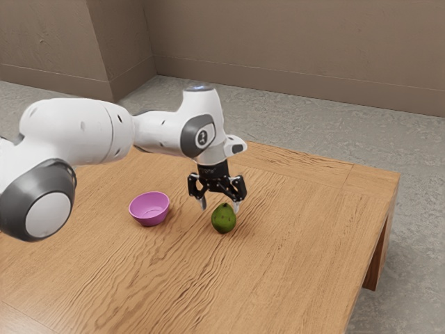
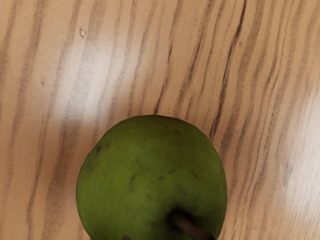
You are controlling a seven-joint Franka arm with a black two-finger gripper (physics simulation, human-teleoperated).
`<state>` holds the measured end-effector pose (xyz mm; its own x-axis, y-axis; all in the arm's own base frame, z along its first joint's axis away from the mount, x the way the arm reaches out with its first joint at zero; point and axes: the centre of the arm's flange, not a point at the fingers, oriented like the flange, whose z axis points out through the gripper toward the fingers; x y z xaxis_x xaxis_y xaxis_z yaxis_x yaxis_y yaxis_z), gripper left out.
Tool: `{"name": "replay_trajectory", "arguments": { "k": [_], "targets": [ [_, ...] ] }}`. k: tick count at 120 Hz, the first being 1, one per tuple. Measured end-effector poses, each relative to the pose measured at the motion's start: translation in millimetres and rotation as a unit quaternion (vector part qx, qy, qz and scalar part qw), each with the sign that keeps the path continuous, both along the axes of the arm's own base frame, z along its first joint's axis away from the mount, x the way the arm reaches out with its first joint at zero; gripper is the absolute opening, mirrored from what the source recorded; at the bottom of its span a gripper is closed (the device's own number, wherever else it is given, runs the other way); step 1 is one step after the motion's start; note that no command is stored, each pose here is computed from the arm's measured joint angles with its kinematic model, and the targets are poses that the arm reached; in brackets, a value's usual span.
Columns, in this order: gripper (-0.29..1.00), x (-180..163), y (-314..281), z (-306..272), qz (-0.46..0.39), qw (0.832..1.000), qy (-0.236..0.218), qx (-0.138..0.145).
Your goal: Place the pear in the bowl.
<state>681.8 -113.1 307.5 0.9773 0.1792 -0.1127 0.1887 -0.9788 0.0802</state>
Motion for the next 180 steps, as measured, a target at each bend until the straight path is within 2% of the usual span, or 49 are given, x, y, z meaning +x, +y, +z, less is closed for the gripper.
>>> {"name": "replay_trajectory", "arguments": {
  "k": [20, 73, 99, 148, 160, 180],
  "targets": [
    [0.70, -4, 0, -22, 0.005, 1.000, 0.011, 0.000],
    [0.66, 3, 1, -41, 0.010, 1.000, -0.011, -0.010],
    [0.50, 5, 7, -41, 0.011, 1.000, -0.015, -0.010],
    [0.33, 6, 18, -39, 0.015, 1.000, -0.016, -0.001],
    [0.23, 8, 27, -27, 0.020, 1.000, -0.019, 0.005],
    [0.06, 10, 67, 25, 0.046, 0.998, -0.032, 0.024]
  ]
}}
